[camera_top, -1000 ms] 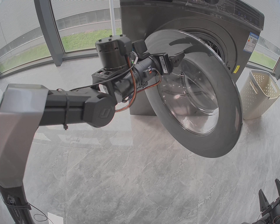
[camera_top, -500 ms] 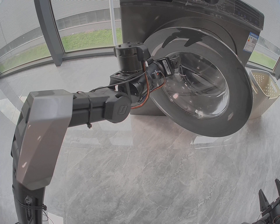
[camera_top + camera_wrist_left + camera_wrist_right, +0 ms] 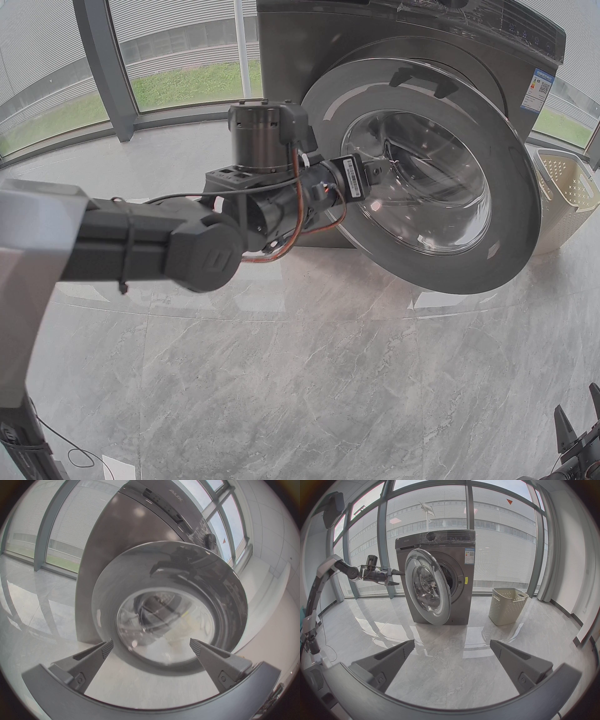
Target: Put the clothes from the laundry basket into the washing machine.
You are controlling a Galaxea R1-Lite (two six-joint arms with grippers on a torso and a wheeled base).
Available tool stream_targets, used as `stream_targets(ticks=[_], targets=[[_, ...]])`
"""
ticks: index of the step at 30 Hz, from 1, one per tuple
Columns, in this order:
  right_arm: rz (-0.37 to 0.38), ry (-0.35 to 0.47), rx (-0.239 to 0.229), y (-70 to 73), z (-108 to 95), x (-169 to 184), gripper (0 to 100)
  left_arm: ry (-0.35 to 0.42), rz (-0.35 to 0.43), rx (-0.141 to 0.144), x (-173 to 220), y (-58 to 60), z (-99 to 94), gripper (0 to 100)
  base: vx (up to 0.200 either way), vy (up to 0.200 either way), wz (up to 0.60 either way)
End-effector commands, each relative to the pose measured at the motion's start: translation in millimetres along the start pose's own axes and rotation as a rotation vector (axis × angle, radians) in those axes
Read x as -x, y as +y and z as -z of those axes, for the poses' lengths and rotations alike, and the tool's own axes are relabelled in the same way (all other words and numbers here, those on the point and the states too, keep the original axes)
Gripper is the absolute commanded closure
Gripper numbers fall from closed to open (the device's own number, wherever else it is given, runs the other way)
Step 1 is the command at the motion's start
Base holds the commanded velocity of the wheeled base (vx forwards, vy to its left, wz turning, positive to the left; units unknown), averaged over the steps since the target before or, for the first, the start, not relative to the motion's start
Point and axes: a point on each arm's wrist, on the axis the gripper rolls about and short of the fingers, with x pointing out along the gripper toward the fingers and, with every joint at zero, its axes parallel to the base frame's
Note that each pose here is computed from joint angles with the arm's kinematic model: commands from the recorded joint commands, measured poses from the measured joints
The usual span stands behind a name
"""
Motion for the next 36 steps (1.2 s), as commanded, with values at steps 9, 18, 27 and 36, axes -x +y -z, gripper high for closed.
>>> stream_targets(ticks=[9, 18, 27, 36], targets=[[0.000, -0.001, 0.000, 0.0, 4, 0, 0, 0.104, 0.105, -0.148, 273, 19.7, 26.5, 0, 0.000, 0.000, 0.00], [0.000, -0.001, 0.000, 0.0, 4, 0, 0, -0.054, -0.037, -0.243, 355, 55.0, 43.6, 0, 0.000, 0.000, 0.00], [0.000, -0.001, 0.000, 0.0, 4, 0, 0, -0.119, -0.201, -0.273, 396, 71.7, 74.4, 0, 0.000, 0.000, 0.00], [0.000, -0.001, 0.000, 0.0, 4, 0, 0, -0.156, -0.329, -0.318, 424, 82.0, 115.6, 0, 0.000, 0.000, 0.00]])
